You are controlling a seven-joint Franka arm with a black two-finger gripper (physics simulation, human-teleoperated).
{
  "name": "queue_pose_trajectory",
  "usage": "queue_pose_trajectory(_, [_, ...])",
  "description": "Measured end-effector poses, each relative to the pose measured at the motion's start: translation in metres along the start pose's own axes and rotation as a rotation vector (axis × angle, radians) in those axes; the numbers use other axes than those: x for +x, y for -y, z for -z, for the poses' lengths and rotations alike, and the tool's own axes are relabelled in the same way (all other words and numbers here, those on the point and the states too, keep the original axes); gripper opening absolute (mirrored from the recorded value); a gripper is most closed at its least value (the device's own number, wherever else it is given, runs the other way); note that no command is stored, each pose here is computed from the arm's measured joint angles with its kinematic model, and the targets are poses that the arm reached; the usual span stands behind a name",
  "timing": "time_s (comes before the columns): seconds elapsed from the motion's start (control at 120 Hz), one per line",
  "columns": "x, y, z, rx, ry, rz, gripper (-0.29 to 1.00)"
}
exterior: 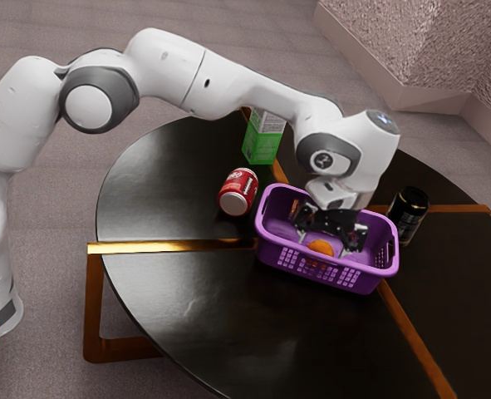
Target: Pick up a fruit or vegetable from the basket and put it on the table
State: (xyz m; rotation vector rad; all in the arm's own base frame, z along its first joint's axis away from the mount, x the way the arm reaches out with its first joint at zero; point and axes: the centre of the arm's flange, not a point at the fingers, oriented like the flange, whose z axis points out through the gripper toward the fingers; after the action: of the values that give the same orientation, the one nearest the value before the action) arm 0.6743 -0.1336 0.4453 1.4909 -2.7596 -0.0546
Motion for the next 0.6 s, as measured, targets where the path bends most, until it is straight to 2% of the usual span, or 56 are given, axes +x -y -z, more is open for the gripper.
queue_pose_trajectory(0.433, [0.002, 0.003, -0.017, 0.002, -0.007, -0.025, 0.70])
queue_pose_trajectory(0.6, [0.005, 0.006, -0.020, 0.042, 0.003, -0.017, 0.42])
